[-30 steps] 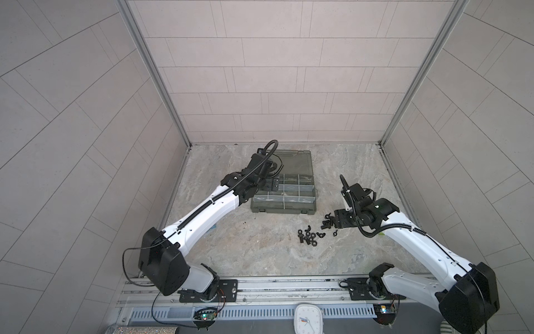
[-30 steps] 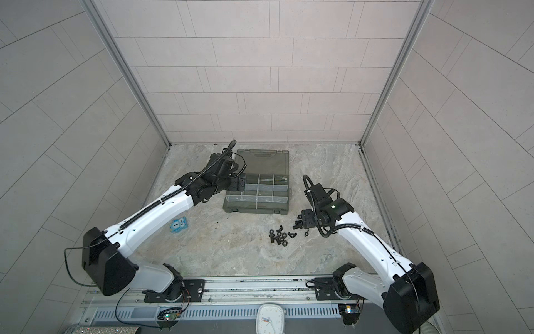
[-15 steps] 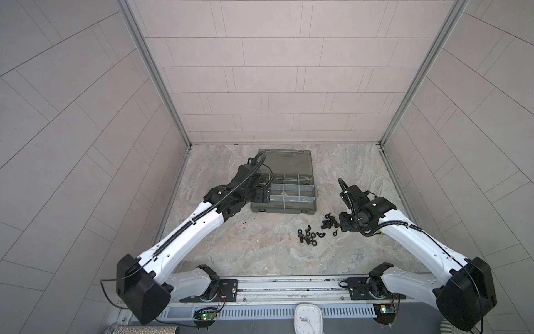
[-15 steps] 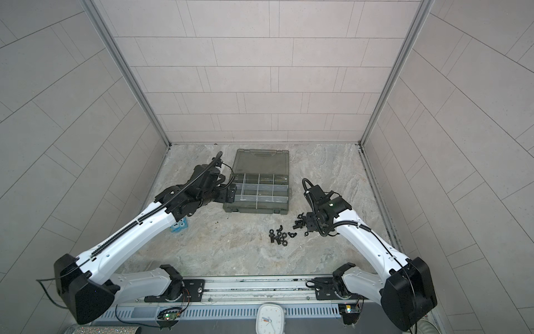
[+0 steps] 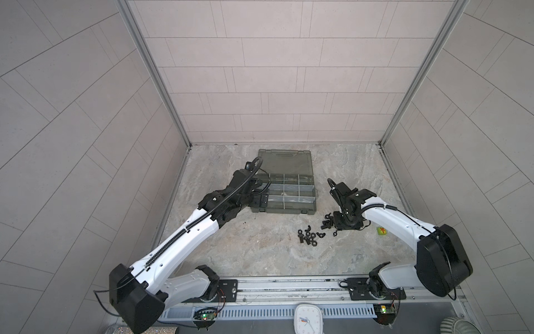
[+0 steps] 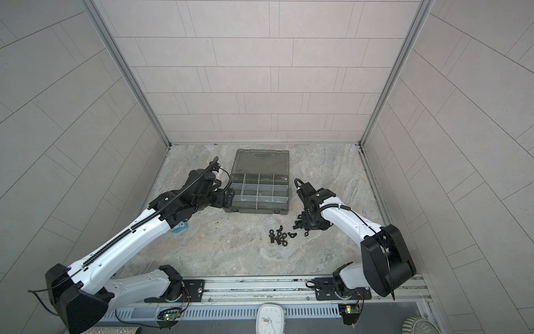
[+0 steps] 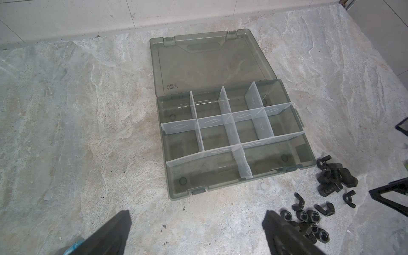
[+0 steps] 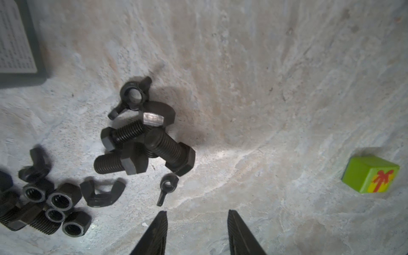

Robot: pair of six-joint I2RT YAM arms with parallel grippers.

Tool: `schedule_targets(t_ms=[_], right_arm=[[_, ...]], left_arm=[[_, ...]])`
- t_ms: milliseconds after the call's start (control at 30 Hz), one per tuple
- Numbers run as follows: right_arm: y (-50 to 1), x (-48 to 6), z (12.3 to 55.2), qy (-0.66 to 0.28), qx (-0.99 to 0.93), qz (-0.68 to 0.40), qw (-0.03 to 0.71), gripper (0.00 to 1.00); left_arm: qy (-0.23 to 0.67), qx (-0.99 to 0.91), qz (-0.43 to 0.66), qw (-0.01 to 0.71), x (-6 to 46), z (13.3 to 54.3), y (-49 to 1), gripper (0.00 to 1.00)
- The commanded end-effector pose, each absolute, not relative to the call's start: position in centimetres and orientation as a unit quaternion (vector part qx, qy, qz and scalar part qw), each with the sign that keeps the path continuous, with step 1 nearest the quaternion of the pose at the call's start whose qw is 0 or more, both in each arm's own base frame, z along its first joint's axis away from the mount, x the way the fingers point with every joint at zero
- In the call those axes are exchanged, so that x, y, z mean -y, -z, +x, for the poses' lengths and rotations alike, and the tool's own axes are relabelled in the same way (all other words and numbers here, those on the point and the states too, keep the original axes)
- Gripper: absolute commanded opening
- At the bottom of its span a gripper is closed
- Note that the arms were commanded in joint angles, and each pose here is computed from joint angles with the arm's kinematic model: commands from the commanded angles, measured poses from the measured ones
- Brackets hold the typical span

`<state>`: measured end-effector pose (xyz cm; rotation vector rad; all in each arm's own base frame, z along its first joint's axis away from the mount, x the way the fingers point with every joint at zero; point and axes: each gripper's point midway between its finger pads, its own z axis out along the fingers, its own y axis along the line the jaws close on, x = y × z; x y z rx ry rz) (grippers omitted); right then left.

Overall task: Sort the screws and nuts into containers
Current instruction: Pick up the screw from the middle-right of the table.

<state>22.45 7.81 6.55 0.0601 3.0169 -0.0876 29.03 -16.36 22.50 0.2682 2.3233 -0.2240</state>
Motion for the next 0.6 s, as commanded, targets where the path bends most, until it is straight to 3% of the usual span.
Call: schedule_targets(t_ms=[0, 567], right_arm=[[-7.2, -8.2, 23.8, 0.022, -0.996, 0.016, 0.082, 0.46], [-4.3, -8.5, 25.2, 0.023, -0.999, -0.001, 0.046, 0.41]], left_arm=[[0.078, -0.912, 0.116, 0.387, 15.9, 28.5, -22.5, 1.00], [0.067, -0.913, 0.124, 0.383, 15.6, 28.4, -21.7, 1.00]])
